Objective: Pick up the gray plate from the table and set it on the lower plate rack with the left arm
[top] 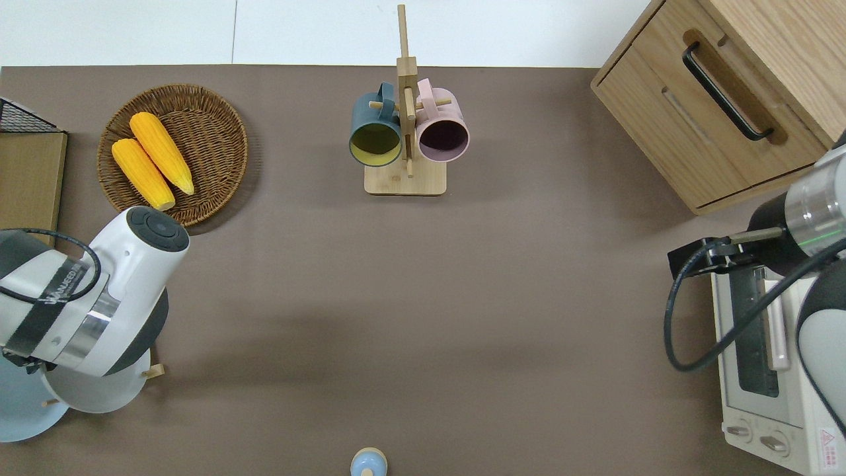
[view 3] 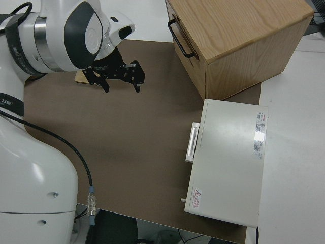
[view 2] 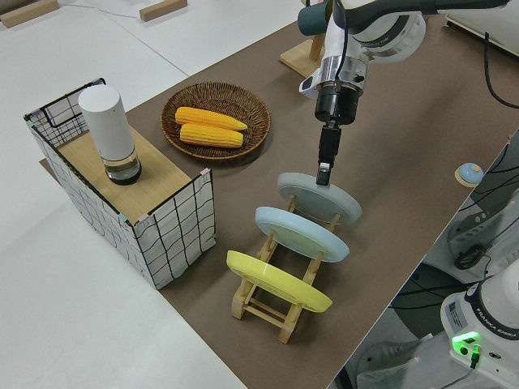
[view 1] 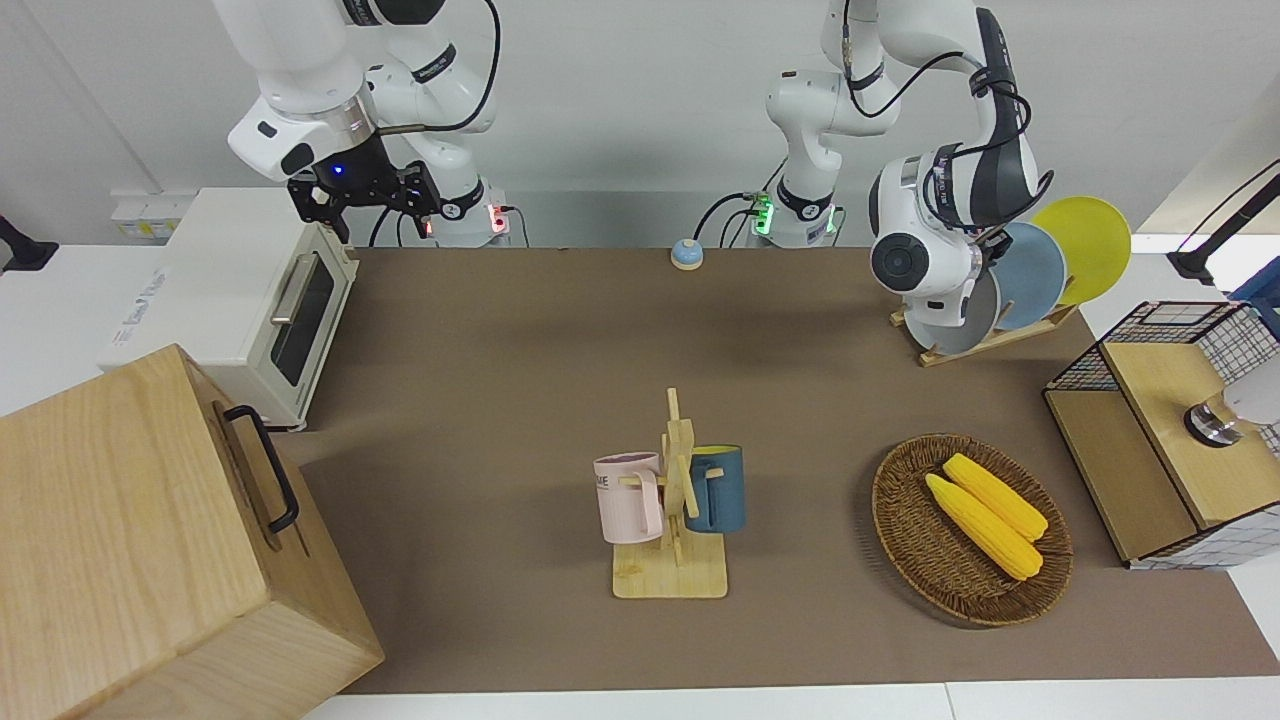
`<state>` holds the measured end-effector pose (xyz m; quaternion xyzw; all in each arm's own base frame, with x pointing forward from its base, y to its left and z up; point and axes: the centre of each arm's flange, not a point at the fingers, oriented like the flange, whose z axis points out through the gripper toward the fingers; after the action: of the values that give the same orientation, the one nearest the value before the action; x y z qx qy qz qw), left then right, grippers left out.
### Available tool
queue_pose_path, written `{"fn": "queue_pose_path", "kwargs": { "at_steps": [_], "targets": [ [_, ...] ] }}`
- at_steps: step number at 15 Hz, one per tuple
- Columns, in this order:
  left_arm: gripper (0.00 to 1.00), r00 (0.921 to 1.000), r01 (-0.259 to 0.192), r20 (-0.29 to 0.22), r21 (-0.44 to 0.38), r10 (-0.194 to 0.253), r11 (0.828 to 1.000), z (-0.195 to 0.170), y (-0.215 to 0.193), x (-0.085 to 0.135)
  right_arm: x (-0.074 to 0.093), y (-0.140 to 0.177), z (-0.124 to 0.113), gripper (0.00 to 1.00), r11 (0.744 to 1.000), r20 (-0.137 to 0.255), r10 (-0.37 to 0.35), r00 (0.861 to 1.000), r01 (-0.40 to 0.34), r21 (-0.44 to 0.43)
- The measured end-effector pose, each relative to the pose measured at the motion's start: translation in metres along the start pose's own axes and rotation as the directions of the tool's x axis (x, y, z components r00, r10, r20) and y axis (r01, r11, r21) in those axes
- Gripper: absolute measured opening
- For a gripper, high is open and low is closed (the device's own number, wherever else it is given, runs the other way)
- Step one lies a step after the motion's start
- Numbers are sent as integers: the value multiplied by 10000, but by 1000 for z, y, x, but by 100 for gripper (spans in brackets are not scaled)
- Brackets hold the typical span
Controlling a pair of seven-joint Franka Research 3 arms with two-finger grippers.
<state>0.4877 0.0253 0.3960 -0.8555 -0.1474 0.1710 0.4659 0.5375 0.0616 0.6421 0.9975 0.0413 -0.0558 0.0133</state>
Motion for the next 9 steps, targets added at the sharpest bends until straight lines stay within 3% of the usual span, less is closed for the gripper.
{"fn": "queue_pose_path", "kwargs": {
  "at_steps": [2,4,5,7,9],
  "targets": [
    [40,10000,-9,-34,-24,9,10000,0,1,0,0,0,0,99,10000,0,0,10000,0,0],
    [61,10000,-14,-37,-26,14,10000,0,1,0,0,0,0,99,10000,0,0,10000,0,0],
    [77,10000,-15,-38,-27,15,10000,0,1,0,0,0,0,99,10000,0,0,10000,0,0],
    [95,10000,-43,-46,-32,43,10000,0,1,0,0,0,0,99,10000,0,0,10000,0,0],
    [100,9991,-415,-102,-72,415,9991,-2,-1,1,0,0,0,99,10000,0,0,10000,0,0]
  ]
}}
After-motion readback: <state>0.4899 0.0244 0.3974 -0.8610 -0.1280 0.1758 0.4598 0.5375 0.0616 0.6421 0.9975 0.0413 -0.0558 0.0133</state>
